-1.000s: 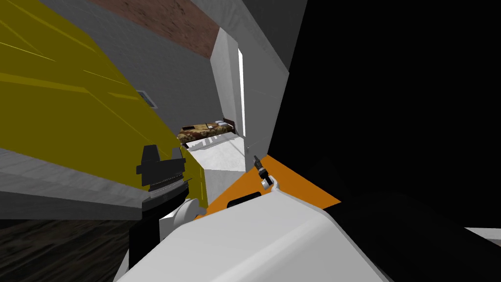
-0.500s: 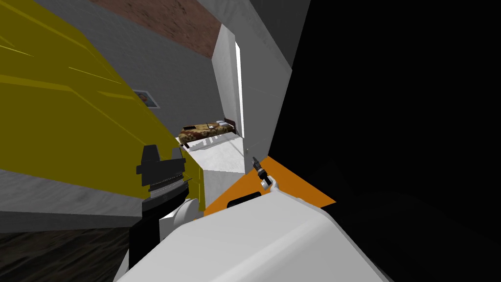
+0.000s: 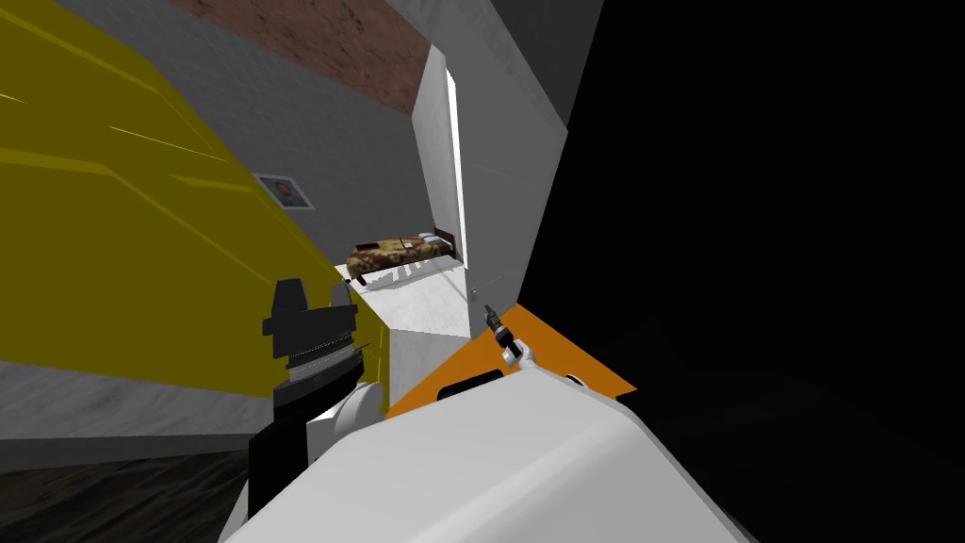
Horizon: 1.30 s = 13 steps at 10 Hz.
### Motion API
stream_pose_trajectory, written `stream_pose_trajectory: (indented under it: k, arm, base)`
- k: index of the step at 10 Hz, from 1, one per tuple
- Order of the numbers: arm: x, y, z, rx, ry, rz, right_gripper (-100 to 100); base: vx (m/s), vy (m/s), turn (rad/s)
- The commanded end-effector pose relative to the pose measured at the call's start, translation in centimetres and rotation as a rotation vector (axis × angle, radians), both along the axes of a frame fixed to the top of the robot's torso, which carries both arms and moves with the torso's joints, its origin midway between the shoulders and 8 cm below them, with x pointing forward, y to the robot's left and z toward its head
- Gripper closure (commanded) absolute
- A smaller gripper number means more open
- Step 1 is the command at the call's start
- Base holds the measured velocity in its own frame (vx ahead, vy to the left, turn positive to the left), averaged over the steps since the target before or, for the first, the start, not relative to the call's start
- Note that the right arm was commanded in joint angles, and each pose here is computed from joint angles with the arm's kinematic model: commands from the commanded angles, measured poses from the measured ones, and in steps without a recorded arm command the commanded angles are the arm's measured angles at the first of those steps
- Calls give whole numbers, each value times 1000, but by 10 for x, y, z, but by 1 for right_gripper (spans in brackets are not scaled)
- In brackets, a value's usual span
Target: Push the door open
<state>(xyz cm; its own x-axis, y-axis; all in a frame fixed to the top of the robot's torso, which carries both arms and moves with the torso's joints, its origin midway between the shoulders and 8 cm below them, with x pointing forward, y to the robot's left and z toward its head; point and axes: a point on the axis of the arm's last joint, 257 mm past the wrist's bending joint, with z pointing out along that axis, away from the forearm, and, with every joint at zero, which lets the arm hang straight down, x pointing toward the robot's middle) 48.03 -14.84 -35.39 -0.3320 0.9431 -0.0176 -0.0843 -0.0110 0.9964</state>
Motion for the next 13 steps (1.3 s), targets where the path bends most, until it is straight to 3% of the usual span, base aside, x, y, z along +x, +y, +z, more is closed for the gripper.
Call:
stream_pose_trajectory:
  k: [1, 7, 10, 13]
  arm:
    - [-2, 4, -7, -3, 14, 13, -100]
    - [-8, 21, -33, -13, 73, 65, -100]
    - [-9, 22, -34, -14, 77, 67, -100]
    - [-8, 20, -36, -15, 79, 57, -100]
  base:
    - [90, -103, 44]
    - [99, -93, 47]
    - [48, -44, 14]
    - [157, 59, 28]
